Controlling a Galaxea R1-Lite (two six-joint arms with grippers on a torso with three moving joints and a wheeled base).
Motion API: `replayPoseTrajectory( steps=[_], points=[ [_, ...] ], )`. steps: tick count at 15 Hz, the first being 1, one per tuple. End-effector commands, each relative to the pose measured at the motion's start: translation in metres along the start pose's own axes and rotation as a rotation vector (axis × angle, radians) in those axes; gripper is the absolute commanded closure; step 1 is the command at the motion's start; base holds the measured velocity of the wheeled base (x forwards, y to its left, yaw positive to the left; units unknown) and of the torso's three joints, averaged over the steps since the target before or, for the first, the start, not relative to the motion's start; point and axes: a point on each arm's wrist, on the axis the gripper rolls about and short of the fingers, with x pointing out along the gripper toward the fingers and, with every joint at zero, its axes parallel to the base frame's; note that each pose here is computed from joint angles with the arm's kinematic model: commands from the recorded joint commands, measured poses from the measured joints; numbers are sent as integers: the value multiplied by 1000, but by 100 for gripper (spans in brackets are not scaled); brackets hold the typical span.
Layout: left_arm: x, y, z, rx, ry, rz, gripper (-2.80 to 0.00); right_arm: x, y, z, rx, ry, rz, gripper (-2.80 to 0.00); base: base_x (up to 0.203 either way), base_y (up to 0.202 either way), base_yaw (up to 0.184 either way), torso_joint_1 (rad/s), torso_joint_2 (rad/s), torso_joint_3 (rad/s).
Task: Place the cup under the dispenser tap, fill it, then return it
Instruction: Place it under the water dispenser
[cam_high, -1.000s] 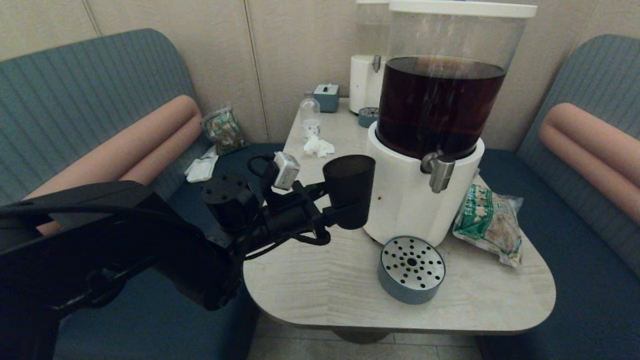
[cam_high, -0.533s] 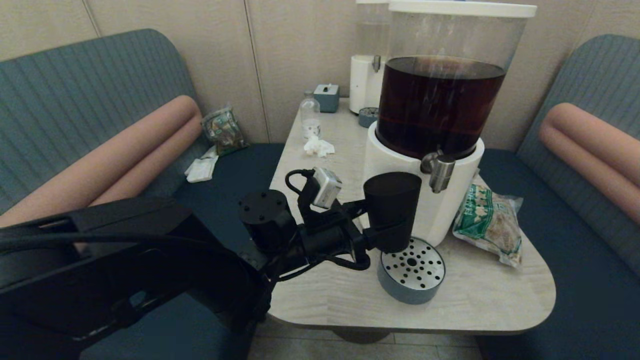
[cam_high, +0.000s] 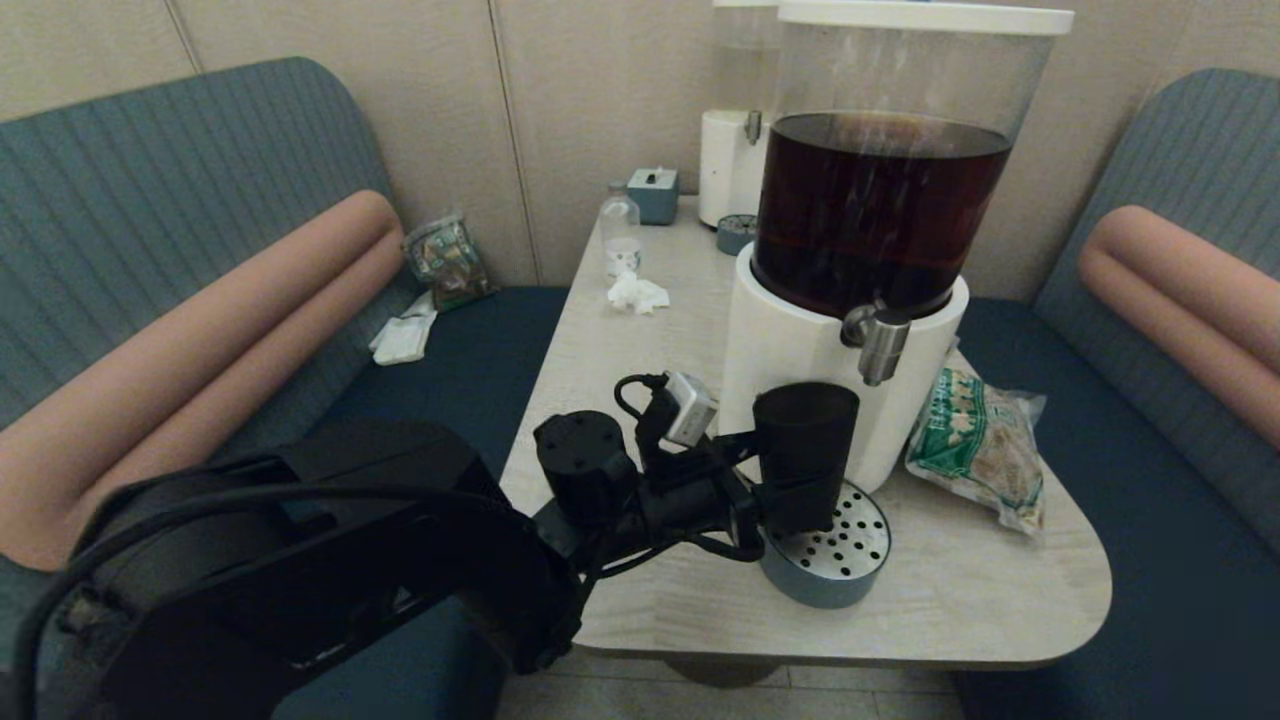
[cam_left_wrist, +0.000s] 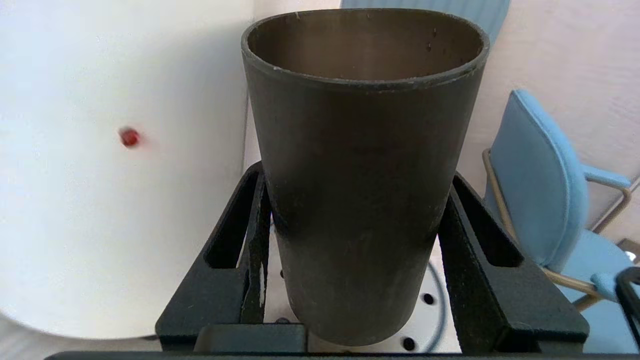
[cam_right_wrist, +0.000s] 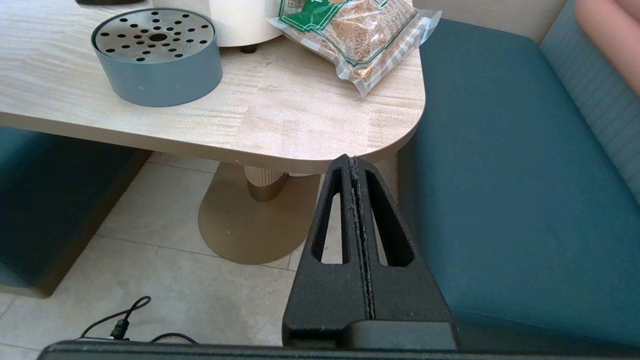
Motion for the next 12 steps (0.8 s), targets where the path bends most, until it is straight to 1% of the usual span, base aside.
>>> replayPoseTrajectory(
  steps=[1,2,9,12],
  points=[
    [7,5,-21,-13,15,-7,0,0,0,0,-1,1,1,0,0,0,0,0,0,0],
    [8,5,-25,-16,19,-8,0,0,0,0,-1,0,1,0,0,0,0,0,0,0],
    [20,5,-27,-2,-12,-17,0,0,0,0,-1,1,1,0,0,0,0,0,0,0],
    [24,-1,-31,-9,-7,-29,0,0,0,0,-1,1,1,0,0,0,0,0,0,0]
  ],
)
